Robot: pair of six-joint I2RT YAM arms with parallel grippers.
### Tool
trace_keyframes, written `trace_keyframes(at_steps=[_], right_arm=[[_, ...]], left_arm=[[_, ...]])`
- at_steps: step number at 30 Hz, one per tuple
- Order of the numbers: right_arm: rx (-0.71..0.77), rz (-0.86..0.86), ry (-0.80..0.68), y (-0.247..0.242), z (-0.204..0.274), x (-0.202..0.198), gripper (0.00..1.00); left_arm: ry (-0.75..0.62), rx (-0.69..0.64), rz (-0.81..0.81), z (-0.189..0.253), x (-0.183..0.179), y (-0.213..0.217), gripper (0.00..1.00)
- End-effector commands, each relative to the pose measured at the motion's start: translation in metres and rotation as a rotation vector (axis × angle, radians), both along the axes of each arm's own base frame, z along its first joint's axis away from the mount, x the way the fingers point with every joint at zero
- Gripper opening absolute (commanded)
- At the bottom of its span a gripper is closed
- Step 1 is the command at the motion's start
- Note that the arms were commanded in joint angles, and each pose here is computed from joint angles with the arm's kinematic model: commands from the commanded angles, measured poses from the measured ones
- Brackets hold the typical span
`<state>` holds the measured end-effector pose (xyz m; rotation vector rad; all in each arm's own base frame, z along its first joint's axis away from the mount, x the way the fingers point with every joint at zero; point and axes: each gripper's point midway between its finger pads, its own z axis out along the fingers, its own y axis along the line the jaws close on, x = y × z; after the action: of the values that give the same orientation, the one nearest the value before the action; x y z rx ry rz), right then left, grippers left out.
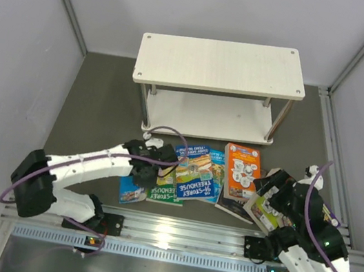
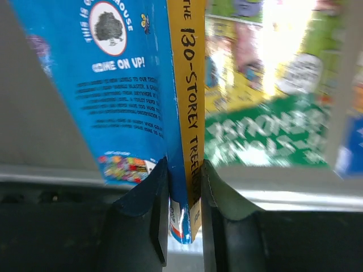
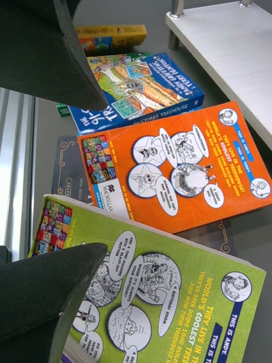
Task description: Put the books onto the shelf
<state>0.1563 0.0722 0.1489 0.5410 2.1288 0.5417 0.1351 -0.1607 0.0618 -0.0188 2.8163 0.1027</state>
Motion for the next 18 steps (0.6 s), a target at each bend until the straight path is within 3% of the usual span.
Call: trace_keyframes(at_steps=[1, 10, 15, 18], right_arm=[[0.018, 0.002, -0.017, 0.002, 0.009, 0.000, 1.00], [0.048, 0.002, 0.022, 0.012, -0.008, 0.009, 1.00], [0.049, 0.015, 0.037, 0.019, -0.011, 0.016, 1.00], [0.045, 0.027, 0.048, 0.022, -0.013, 0.019, 1.00]], left_arm=[[-0.006, -0.207, -0.030, 0.076, -0.009, -0.025, 0.00], [-0.130, -0.694, -0.452, 0.226, -0.036, -0.076, 0.00], [-0.454, -1.024, -0.620, 0.355, -0.043, -0.086, 0.00], [-0.610, -1.099, -0.657, 0.410, -0.038, -0.087, 0.00]])
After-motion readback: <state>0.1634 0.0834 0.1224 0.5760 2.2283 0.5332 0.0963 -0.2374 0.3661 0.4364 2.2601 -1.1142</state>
